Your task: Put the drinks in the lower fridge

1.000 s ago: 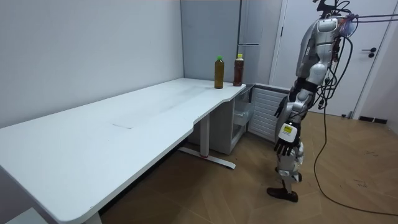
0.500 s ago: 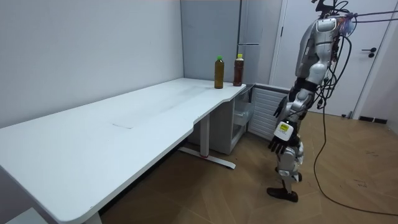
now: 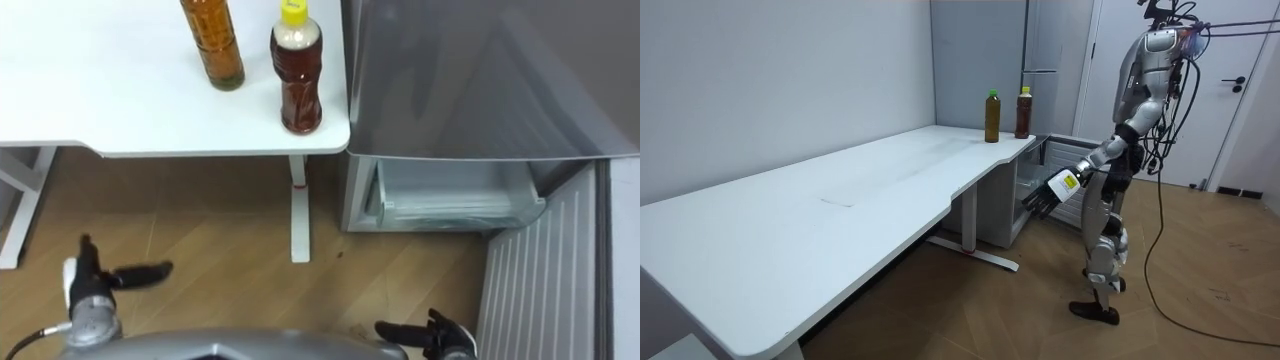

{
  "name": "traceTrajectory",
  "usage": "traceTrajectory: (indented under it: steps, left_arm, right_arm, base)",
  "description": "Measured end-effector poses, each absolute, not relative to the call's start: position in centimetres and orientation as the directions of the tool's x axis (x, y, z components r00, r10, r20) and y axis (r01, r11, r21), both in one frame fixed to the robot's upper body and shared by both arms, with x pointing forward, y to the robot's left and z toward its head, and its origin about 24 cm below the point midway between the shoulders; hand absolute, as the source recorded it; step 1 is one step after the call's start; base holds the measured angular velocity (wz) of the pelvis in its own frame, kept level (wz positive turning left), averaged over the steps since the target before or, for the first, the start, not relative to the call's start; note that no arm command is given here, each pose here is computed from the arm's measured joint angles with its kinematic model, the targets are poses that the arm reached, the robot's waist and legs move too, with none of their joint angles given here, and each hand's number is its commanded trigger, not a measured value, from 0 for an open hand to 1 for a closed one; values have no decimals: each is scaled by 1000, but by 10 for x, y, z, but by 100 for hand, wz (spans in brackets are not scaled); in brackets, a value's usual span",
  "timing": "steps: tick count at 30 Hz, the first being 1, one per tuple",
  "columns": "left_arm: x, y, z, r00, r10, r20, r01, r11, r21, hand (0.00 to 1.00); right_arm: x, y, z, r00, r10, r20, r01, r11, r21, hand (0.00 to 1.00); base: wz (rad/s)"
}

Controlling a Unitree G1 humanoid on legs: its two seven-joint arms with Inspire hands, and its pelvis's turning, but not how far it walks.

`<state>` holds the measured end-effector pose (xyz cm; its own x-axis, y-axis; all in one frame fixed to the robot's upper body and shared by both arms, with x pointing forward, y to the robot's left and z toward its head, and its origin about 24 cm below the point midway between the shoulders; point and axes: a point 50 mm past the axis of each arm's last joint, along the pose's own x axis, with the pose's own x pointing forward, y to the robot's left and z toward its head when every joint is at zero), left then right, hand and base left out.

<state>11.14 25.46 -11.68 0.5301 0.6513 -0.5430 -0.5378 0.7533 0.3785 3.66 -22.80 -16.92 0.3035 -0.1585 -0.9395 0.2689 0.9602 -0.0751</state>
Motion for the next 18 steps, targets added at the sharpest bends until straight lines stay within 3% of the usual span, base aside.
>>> traceTrajectory:
  steps: [8,13,18]
  left_arm:
    - [128,266,-83,479,806,-349,-760,579,295,0]
    - [150,280,-28,470,876,-106,-865,481,143,0]
    - [164,285,31,459,876,149,-887,461,22,0]
  right_arm:
    - [31,-228,-169,298,-181,-937,251,962,-106,0]
    - [31,-227,-168,314,-178,-933,241,965,-103,0]
    - [25,-231,-168,300,-189,-935,257,960,-112,0]
  base:
    - [1]
    - [3]
    - [5]
